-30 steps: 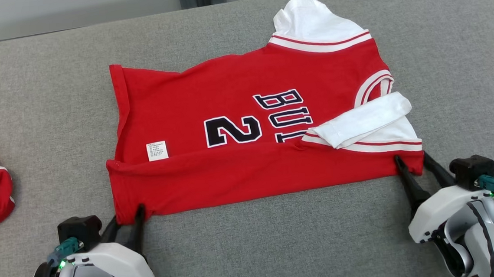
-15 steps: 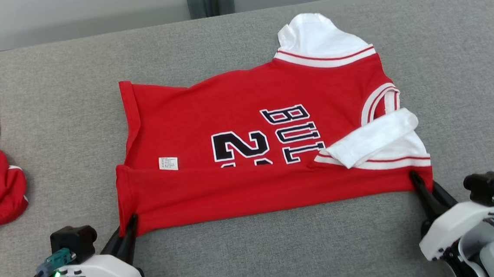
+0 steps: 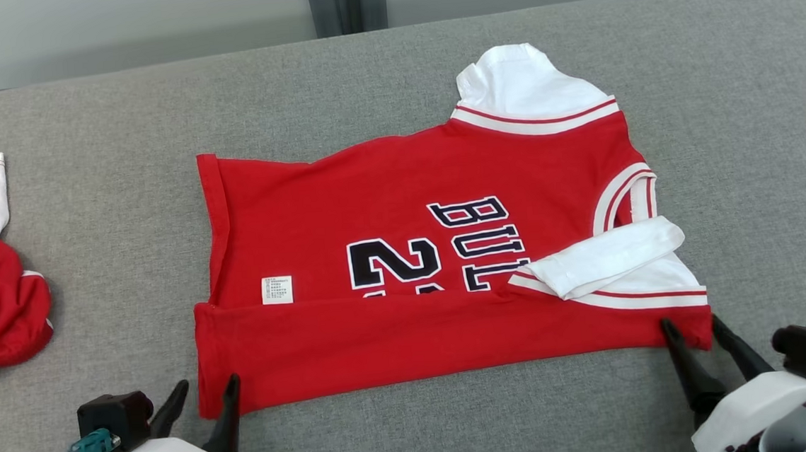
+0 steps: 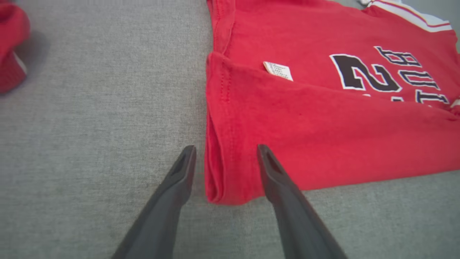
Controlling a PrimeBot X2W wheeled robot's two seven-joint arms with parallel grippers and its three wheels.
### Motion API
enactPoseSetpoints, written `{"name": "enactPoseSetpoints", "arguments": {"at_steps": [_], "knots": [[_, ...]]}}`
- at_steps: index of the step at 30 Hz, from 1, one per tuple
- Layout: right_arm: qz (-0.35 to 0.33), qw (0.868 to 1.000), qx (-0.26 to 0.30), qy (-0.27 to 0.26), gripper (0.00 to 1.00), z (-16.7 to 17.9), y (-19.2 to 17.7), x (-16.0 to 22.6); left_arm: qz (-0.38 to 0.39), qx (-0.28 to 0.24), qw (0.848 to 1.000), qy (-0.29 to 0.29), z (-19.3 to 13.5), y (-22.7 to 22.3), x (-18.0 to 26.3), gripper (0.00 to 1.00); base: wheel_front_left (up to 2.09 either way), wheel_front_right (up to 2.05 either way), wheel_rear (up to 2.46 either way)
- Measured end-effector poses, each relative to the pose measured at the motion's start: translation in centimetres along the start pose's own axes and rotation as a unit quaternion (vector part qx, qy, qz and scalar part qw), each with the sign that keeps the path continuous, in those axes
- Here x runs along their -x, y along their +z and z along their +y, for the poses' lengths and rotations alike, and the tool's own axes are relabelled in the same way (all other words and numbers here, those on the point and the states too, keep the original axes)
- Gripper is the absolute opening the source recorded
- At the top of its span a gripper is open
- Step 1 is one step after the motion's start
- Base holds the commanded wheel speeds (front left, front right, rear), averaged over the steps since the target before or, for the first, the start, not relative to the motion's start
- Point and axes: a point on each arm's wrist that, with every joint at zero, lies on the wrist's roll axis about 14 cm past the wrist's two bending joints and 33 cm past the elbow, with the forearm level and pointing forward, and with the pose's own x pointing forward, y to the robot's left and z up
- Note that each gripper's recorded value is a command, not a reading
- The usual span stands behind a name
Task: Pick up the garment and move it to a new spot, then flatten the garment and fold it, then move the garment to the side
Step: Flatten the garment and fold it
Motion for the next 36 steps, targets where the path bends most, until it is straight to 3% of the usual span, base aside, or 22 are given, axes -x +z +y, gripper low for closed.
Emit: {"name": "enactPoseSetpoints", "arguments": {"at_steps": [4, 10, 19, 23, 36], "knots": [[-0.030, 0.999, -0.007, -0.019, 1.00, -1.2, 1.6, 0.6, -0.040, 0.004, 0.999, 0.014, 0.5, 1.7, 0.3, 1.00, 0.00, 0.00, 0.00], [-0.140, 0.989, 0.001, -0.048, 1.00, -2.9, 7.7, 2.0, -0.148, -0.010, 0.989, 0.023, 0.3, 6.9, 1.2, 1.00, 0.00, 0.00, 0.00], [-0.242, 0.969, 0.052, -0.016, 1.00, 0.6, 14.9, 3.0, -0.262, -0.058, 0.963, 0.021, -1.1, 12.9, 3.0, 1.00, 0.00, 0.00, 0.00], [-0.244, 0.966, 0.083, 0.001, 1.00, 2.5, 15.6, 3.5, -0.278, -0.069, 0.958, 0.027, -1.4, 13.7, 3.8, 1.00, 0.00, 0.00, 0.00], [-0.233, 0.969, 0.078, 0.015, 1.00, 4.2, 14.6, 4.7, -0.278, -0.064, 0.958, 0.019, -2.0, 13.6, 4.4, 1.00, 0.00, 0.00, 0.00]]}}
